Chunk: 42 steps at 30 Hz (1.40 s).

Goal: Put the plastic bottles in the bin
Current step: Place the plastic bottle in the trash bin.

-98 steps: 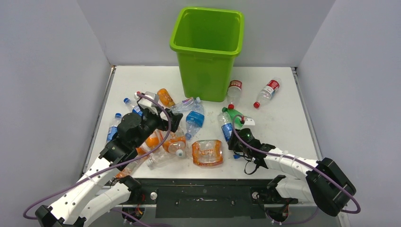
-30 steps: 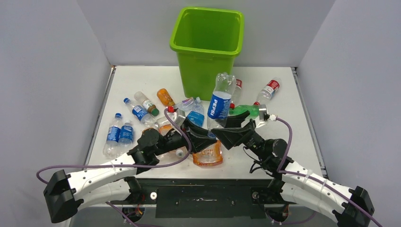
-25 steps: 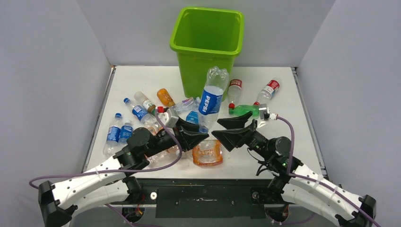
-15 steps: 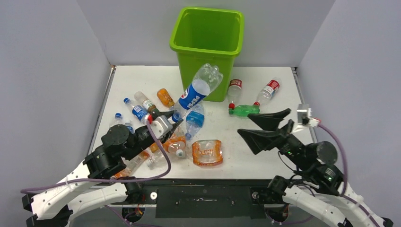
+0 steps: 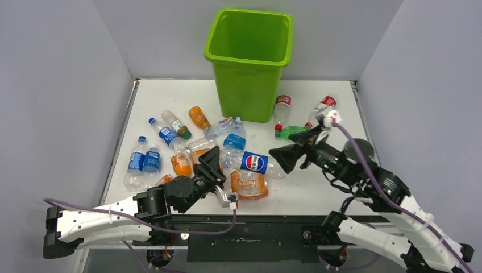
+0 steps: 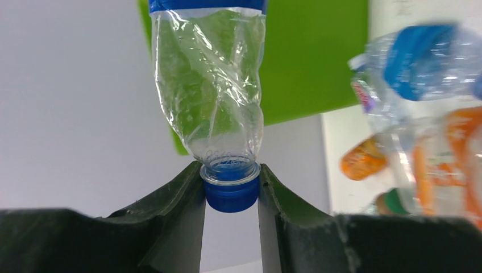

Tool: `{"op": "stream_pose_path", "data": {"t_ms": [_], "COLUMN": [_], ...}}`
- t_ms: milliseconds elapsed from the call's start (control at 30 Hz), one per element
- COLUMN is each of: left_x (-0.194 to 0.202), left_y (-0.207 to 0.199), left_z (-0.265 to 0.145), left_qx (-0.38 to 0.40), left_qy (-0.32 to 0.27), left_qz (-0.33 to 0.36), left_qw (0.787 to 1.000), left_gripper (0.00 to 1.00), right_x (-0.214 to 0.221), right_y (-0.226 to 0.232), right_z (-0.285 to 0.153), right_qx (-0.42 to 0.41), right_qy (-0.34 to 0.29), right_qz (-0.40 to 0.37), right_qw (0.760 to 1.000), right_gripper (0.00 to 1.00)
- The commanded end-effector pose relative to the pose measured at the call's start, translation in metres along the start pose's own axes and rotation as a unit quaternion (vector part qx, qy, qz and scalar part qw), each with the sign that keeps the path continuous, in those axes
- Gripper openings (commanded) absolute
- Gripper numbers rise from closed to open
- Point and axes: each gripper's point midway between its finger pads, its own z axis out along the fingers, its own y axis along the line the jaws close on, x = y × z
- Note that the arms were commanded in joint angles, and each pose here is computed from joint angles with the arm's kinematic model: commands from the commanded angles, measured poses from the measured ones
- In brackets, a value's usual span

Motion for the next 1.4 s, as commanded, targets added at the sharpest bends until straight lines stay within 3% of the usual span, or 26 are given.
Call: {"op": "stream_pose_path", "data": {"t_ms": [0,300,433,667,867,1367], "left_x": [-0.006,-0.041,-0.045,-0.051,-0.059,-0.054], "left_y": [0.092,0.090,0.085,0.084,0.073,0.047], "left_z": [-0.019,-0.016,-0.014,-0.021,-0.017,-0.014], "left_qx": [-0.129,-0.104,-0.094,-0.104,-0.108,-0.093], "left_qy": [0.000,-0.056,-0.064,-0.085,-0.105,-0.100], "left_qz": [0.047,0.099,0.110,0.090,0.071,0.052], "left_qw": [0.991,0.988,0.987,0.987,0.986,0.989], "left_gripper": [0.00,0.00,0.00,0.00,0.00,0.00], "right_x": [0.059,0.120,0.120,0.160,0.163,0.160], "right_y": [-0.007,0.002,0.017,0.024,0.043,0.049], "right_z": [0.019,0.036,0.032,0.018,0.018,0.009], "right_qx": [-0.001,-0.063,-0.109,-0.160,-0.211,-0.198], "right_qy": [0.128,0.227,0.221,0.281,0.259,0.246], "right_qz": [-0.033,-0.038,-0.034,-0.047,-0.021,0.055], "right_qw": [0.991,0.971,0.969,0.945,0.943,0.947], "right_gripper": [0.90,0.90,0.90,0.90,0.90,0.90]}}
